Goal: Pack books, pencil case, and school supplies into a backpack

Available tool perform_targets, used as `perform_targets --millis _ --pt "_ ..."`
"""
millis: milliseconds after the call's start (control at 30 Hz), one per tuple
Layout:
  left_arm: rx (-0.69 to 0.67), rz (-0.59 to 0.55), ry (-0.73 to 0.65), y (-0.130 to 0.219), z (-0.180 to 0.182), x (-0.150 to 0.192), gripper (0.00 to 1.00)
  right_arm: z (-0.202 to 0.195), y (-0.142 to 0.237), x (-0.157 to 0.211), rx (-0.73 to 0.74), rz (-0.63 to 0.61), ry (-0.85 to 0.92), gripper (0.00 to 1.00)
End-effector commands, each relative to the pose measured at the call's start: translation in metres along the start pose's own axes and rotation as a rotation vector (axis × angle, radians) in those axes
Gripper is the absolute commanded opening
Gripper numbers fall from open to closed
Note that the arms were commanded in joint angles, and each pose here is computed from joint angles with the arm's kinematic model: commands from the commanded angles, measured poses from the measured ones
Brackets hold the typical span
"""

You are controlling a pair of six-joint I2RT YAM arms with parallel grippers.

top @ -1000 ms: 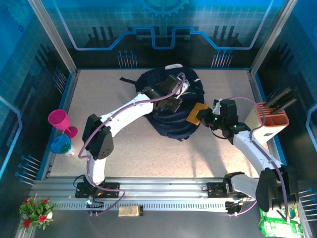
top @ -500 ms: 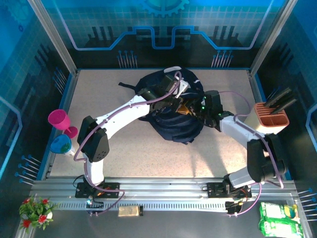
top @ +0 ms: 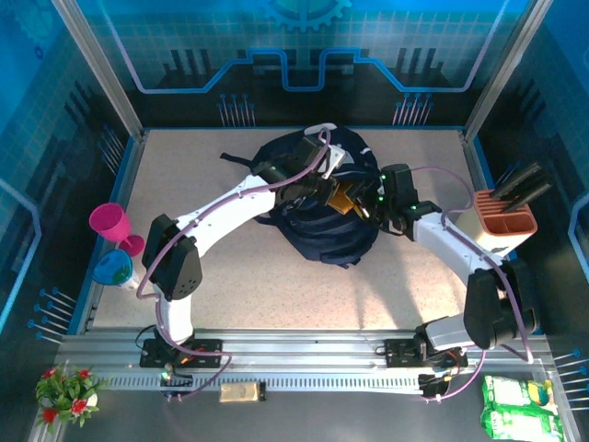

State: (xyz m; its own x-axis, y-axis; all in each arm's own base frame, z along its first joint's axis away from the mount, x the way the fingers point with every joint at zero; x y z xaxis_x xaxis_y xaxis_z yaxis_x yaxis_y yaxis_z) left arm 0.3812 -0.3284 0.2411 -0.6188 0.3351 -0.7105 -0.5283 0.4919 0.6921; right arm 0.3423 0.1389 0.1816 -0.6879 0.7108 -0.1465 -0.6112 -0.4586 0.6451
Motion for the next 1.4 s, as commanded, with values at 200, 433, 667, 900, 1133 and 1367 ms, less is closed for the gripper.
perform_targets --millis 200,433,667,900,1133,1367 --pt "0.058 -0.112 0.031 0.033 -0.006 -0.03 0.13 -0.015 -0.013 -0.005 0.097 -0.003 0.045 0.31" --pt "0.063 -0.109 0.047 0.034 -0.005 -0.03 0.13 0.008 -0.029 -0.007 0.039 -0.001 0.072 0.13" --pt "0.137 -0.127 0.112 0.04 -0.001 -0.034 0.13 0.019 -0.051 -0.002 -0.023 0.018 0.02 0.1" --pt "0.157 -0.121 0.159 0.038 0.005 -0.033 0.13 0.031 -0.072 0.005 -0.096 0.035 0.0 0.12" --pt "0.165 -0.114 0.185 0.035 0.011 -0.031 0.13 0.037 -0.085 0.007 -0.188 0.056 0.047 0.12" --pt "0.207 -0.086 0.189 0.029 0.009 -0.019 0.21 0.008 -0.039 0.009 -0.149 0.0 0.102 0.27"
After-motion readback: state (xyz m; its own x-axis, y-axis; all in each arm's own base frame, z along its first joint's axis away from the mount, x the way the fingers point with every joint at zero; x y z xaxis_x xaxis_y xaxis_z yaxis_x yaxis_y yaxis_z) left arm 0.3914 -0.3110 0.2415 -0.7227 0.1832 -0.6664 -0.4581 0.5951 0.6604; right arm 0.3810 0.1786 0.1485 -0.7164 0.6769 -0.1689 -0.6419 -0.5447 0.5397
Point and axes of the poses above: each hand's point on the last joint's axis, 136 mm out from that joint toward the fingers, its own y axis back along the fingers, its own z axis along the line the jaws close on, x = y × z, the point moved 4 cm from there along y, back along the fingers
